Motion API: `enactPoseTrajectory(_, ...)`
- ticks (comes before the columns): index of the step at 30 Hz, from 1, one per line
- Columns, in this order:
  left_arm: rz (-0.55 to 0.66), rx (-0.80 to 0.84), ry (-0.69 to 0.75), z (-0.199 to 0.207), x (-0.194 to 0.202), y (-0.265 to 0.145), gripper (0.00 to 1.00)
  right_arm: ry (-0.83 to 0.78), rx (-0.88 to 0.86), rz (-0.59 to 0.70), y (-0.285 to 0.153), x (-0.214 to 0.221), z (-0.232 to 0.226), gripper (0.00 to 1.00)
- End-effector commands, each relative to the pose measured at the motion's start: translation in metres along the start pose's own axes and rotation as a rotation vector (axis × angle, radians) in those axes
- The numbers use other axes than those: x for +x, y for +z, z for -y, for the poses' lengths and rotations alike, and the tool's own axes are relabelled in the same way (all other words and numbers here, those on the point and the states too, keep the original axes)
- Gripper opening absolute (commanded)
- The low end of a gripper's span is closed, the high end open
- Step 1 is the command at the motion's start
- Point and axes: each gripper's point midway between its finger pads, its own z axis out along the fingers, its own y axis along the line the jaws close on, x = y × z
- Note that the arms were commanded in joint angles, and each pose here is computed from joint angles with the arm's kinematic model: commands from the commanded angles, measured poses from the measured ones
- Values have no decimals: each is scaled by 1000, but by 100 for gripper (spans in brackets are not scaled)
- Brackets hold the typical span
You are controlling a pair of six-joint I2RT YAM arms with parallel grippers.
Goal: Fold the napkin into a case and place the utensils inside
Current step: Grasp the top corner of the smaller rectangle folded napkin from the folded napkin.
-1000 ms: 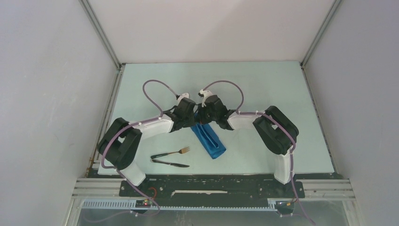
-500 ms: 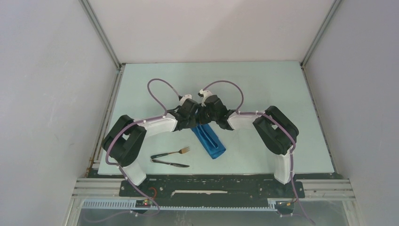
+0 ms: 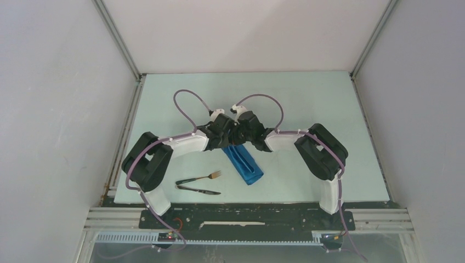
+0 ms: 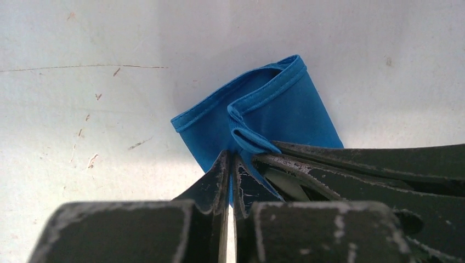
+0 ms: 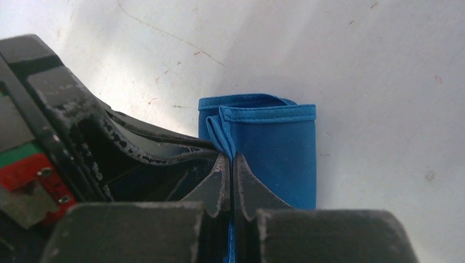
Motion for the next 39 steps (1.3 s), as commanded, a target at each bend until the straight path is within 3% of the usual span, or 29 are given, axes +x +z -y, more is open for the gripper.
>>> enactPoseTrajectory(1,59,-24,-30,1,-16,-6,3,10,-20,62,-16,-19,-17,0)
enactPoseTrajectory(21,98,92,-173,1,-20,-12,0,32,-5,13,-20,24,-19,0)
enactPoseTrajectory(39,164,166,-189,3,-27,-29,0,-9,75,-3,-12,36,-17,0)
